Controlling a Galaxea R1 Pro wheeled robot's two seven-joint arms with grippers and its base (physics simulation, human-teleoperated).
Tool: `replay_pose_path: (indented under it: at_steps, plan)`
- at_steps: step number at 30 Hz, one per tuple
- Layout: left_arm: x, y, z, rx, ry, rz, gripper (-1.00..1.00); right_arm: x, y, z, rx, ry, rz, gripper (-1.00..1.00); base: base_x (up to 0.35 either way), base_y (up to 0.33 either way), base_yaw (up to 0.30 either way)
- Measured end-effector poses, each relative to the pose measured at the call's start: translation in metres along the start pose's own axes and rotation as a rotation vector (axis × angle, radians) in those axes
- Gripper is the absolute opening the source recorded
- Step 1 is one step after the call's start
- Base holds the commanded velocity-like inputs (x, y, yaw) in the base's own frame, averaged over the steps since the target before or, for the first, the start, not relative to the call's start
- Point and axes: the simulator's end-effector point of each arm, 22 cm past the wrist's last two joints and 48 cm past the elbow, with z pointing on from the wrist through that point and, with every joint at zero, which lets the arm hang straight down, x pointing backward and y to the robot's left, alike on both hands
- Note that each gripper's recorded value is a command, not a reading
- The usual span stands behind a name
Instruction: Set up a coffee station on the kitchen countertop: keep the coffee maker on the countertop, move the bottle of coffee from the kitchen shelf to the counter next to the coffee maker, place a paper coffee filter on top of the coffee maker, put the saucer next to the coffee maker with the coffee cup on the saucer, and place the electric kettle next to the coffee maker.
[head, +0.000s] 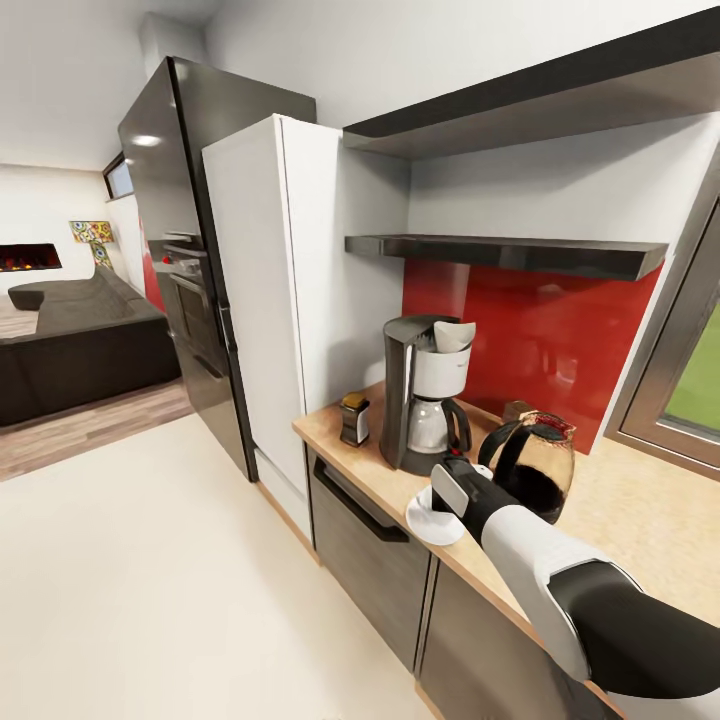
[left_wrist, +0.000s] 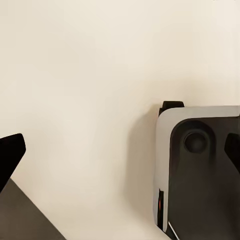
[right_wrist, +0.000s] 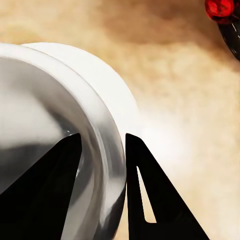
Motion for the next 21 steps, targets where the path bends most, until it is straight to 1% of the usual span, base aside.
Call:
replay_pose_path:
  at_steps: [2,3,13,16,17,21]
  plan:
    - [0.0,0.0,0.0,0.0,0.0,0.0,1.0,0.0,0.0,0.0,0.0,0.0,0.0,-1.0,0.0,0.0,0.0]
    - [0.0,0.0,0.0,0.0,0.0,0.0,1.0,0.0,0.001,0.0,-0.001,0.0,0.0,1.0,0.0,0.0,0.0]
    - [0.0,0.001,0.0,-0.002,0.001,-0.002,1.0,-0.003,0.004,-0.003,-0.009,-0.007,0.004,1.0,0.0,0.0,0.0]
    - [0.0,0.001,0.0,-0.002,0.001,-0.002,1.0,-0.019,0.008,-0.011,-0.026,-0.045,0.015,1.0,0.0,0.0,0.0]
    - [0.0,0.001,0.0,-0.002,0.0,-0.002,1.0,-0.03,0.011,-0.017,-0.037,-0.07,0.023,1.0,0.0,0.0,0.0]
    - [0.0,0.001,0.0,-0.002,0.0,-0.002,1.0,-0.054,0.017,-0.032,-0.063,-0.129,0.039,1.0,0.0,0.0,0.0]
